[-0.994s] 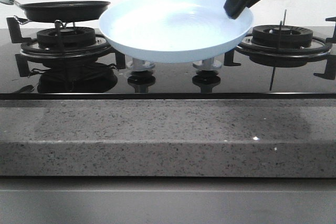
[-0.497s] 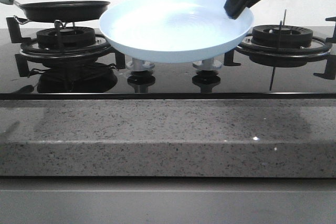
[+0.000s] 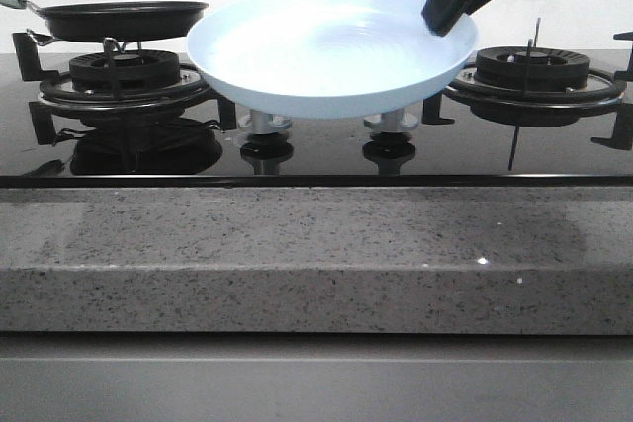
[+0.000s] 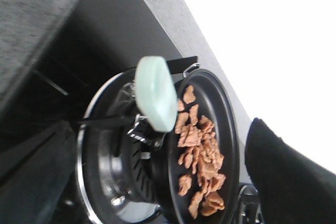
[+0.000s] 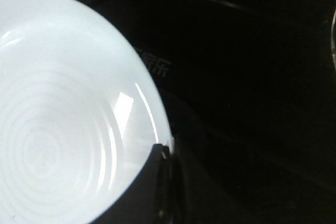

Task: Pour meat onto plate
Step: 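Grasp the pale green handle of the black frying pan with the left gripper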

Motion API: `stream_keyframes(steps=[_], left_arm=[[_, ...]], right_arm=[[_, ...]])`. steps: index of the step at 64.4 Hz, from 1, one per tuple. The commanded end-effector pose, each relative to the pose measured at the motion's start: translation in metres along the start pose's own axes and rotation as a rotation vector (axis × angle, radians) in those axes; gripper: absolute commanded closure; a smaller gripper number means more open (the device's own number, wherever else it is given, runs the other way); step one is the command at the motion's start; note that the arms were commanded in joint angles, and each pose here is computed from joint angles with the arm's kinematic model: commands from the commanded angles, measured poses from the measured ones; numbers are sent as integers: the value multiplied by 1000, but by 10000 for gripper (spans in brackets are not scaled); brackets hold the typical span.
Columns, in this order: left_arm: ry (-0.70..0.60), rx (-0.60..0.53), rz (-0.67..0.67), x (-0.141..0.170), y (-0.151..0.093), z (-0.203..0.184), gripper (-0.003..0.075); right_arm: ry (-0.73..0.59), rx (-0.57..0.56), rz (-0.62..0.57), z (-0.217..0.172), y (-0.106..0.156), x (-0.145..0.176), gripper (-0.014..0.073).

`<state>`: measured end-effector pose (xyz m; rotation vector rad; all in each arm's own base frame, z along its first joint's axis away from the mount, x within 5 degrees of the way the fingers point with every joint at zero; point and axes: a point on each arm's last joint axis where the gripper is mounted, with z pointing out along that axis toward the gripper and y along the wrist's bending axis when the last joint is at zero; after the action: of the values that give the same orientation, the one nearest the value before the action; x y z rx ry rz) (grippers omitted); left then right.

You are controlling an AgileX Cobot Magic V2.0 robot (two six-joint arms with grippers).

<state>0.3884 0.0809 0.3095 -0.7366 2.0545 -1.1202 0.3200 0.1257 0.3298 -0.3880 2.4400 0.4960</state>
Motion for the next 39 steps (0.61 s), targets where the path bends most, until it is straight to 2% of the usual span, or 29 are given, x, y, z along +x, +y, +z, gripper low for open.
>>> stream_keyframes(steps=[1,31,35,39], left_arm=[[-18,107,20,-5,-29,-5,81],[5,152,-18,-18,-24,20,85],[7,152,-18,-17,-24,21,108],[8,151,-19,-18,-24,21,173]], right_arm=[[-111,-21,-1,-20,7,-13,658],[-111,-21,-1,-20,7,-13,658],[-111,-21,-1,-20,7,-13,658],[-111,-21,-1,-20,7,-13,658]])
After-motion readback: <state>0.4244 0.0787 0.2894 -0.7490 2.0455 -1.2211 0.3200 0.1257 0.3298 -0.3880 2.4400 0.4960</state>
